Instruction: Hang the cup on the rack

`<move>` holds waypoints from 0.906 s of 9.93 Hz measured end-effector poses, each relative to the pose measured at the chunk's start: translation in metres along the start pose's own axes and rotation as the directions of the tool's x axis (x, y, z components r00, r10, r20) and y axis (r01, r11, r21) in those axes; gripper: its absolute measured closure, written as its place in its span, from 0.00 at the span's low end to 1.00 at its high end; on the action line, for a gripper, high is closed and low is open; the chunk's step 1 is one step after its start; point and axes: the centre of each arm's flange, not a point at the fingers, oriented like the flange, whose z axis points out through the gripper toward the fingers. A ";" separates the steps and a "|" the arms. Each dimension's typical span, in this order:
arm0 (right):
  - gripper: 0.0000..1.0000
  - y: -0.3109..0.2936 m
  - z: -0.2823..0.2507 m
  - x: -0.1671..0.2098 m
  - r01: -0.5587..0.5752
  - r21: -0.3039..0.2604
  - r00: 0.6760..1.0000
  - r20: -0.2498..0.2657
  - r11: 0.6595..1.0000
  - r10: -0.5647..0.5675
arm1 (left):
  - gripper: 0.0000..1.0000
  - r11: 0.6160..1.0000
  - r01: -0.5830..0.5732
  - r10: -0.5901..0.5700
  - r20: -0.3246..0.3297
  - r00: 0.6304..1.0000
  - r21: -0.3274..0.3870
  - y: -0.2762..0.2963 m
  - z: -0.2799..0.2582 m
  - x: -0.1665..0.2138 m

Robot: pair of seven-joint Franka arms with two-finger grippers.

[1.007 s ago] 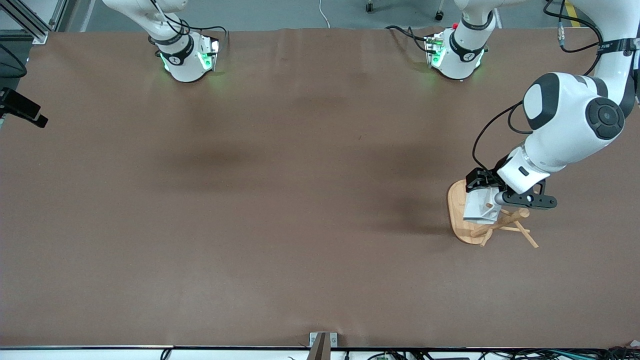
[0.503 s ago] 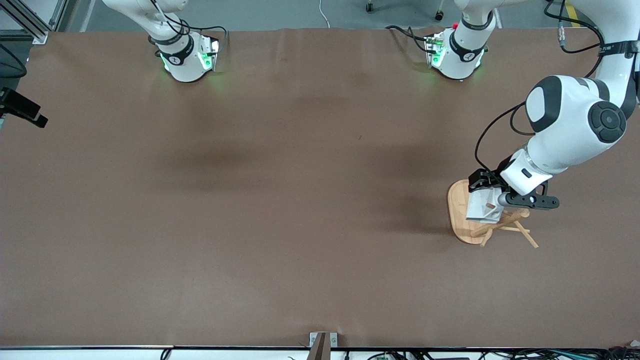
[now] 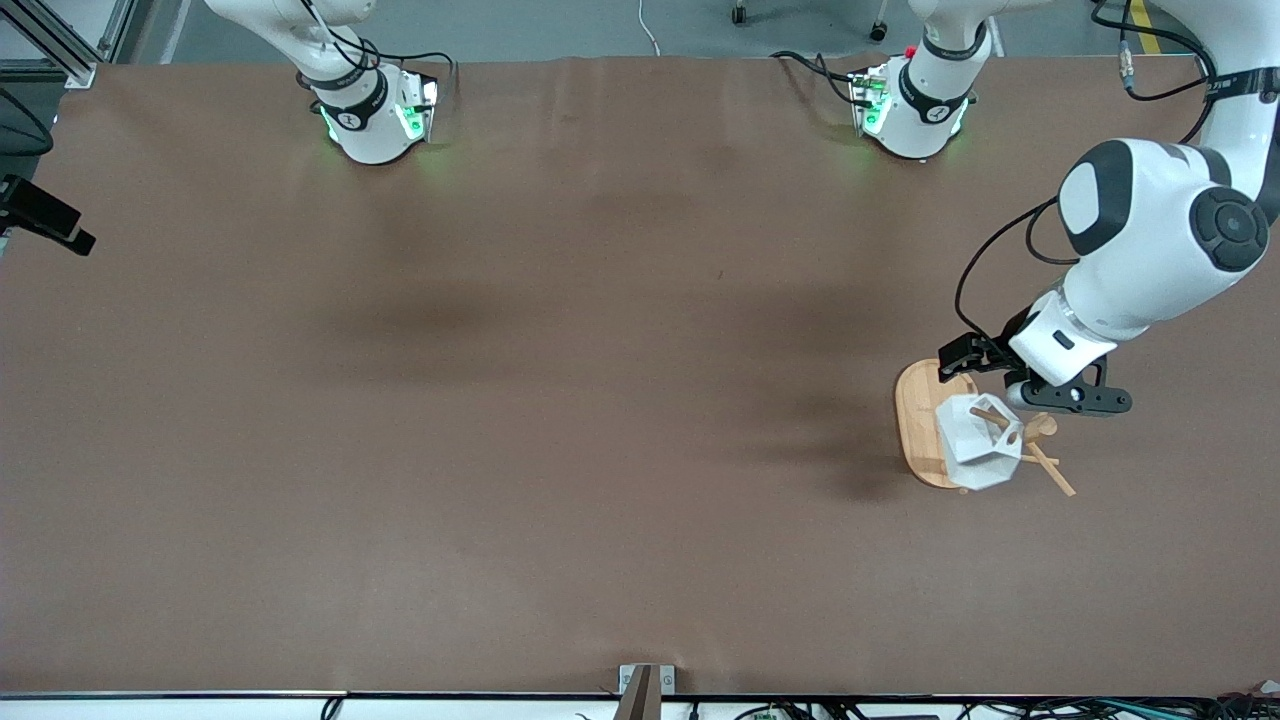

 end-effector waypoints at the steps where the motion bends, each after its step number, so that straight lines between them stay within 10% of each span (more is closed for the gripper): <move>1: 0.00 0.000 0.000 0.000 0.000 0.000 1.000 0.000 1.000 0.000 | 0.00 1.000 0.018 -0.017 -0.003 1.000 0.007 0.004 -0.020 -0.003; 9: 0.00 0.000 0.000 0.000 0.000 0.000 1.000 -0.001 1.000 0.000 | 0.00 0.989 0.014 -0.008 -0.043 0.999 0.145 0.010 -0.204 -0.016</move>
